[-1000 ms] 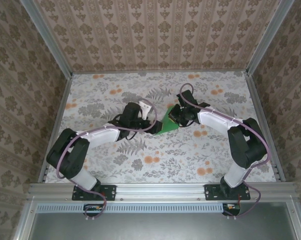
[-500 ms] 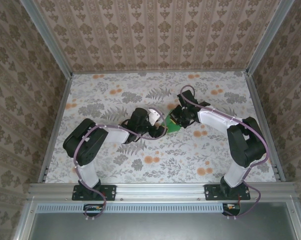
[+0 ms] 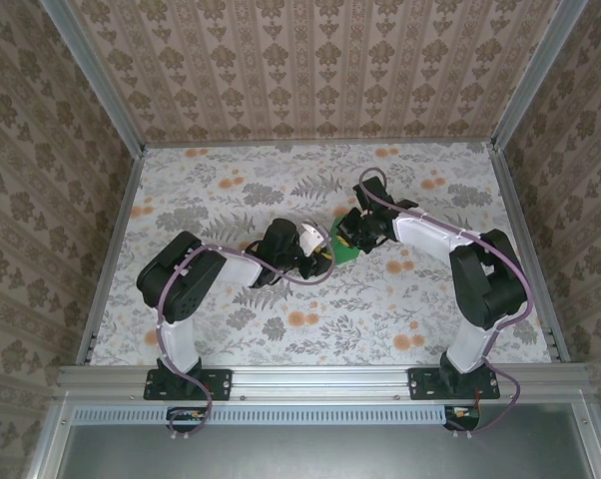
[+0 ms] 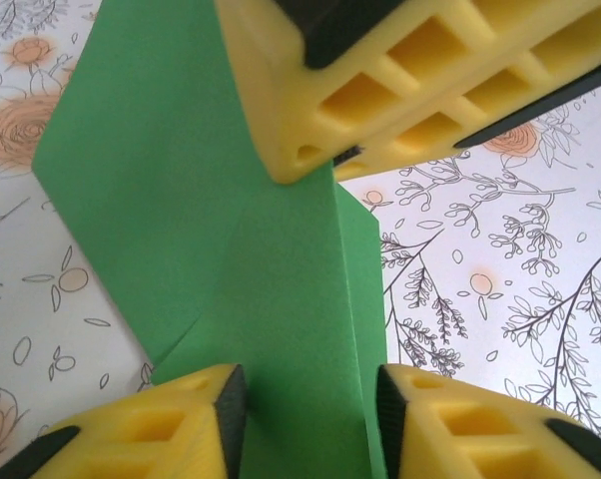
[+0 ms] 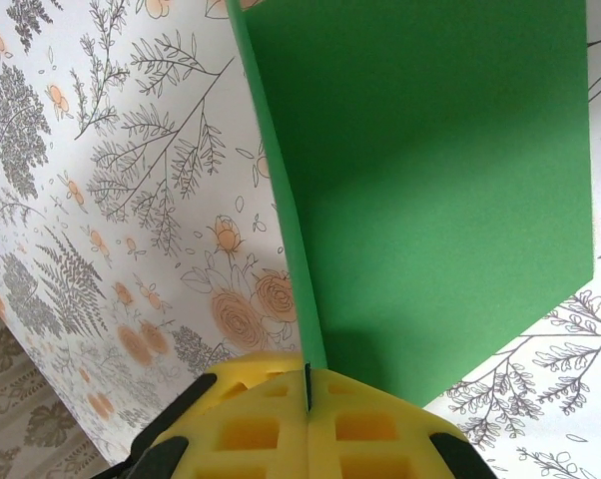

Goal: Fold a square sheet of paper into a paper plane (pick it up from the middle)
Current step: Fourth fold the wing at the center of the table.

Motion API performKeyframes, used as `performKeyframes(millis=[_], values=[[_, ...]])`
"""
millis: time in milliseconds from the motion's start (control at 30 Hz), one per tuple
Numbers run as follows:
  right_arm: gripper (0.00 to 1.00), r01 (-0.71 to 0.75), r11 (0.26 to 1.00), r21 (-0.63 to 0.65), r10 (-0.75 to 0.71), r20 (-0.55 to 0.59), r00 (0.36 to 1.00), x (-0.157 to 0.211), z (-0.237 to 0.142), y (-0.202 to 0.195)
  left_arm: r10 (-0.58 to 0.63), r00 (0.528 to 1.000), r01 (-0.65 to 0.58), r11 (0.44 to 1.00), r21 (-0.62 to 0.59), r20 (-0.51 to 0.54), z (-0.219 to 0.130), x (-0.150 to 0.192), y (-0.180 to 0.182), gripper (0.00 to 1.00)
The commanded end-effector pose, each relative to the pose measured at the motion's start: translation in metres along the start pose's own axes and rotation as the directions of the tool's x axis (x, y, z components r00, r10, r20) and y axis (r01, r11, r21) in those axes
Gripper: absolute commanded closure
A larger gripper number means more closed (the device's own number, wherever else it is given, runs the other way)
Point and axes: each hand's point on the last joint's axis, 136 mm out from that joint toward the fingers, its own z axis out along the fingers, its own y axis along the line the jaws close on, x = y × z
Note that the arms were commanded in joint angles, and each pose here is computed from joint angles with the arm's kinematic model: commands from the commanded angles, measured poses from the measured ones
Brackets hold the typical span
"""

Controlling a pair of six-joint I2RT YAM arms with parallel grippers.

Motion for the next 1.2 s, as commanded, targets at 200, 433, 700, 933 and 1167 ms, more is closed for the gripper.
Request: performKeyframes(millis=[200, 433, 700, 933, 1167], values=[[0.94, -0.028, 0.998, 0.063, 0.031, -0.040, 0.999, 0.006, 0.001, -0.014, 0.029, 0.999, -0.030, 0.999, 0.018, 0.038, 0.001, -0.012, 0.002, 0.67], [0.85, -0.012, 0.998, 0.057, 0.015, -0.052, 0.999, 0.006, 0.002, -0.012, 0.020, 0.999, -0.021, 1.000, 0.019, 0.029, 0.002, -0.010, 0.004, 0.77], [0.67, 0.040, 0.999, 0.037, -0.037, -0.076, 0.996, 0.003, -0.001, -0.011, -0.020, 1.000, 0.021, 0.998, 0.052, -0.017, 0.004, -0.004, -0.001, 0.83], [0.50, 0.104, 0.994, -0.023, -0.105, -0.079, 0.991, -0.006, -0.014, -0.005, -0.070, 0.995, 0.076, 0.994, 0.074, -0.069, 0.004, 0.003, -0.006, 0.87], [0.36, 0.174, 0.981, -0.083, -0.175, -0.006, 0.984, -0.021, -0.034, -0.014, -0.127, 0.980, 0.141, 0.986, 0.088, -0.153, 0.007, 0.010, -0.016, 0.90]])
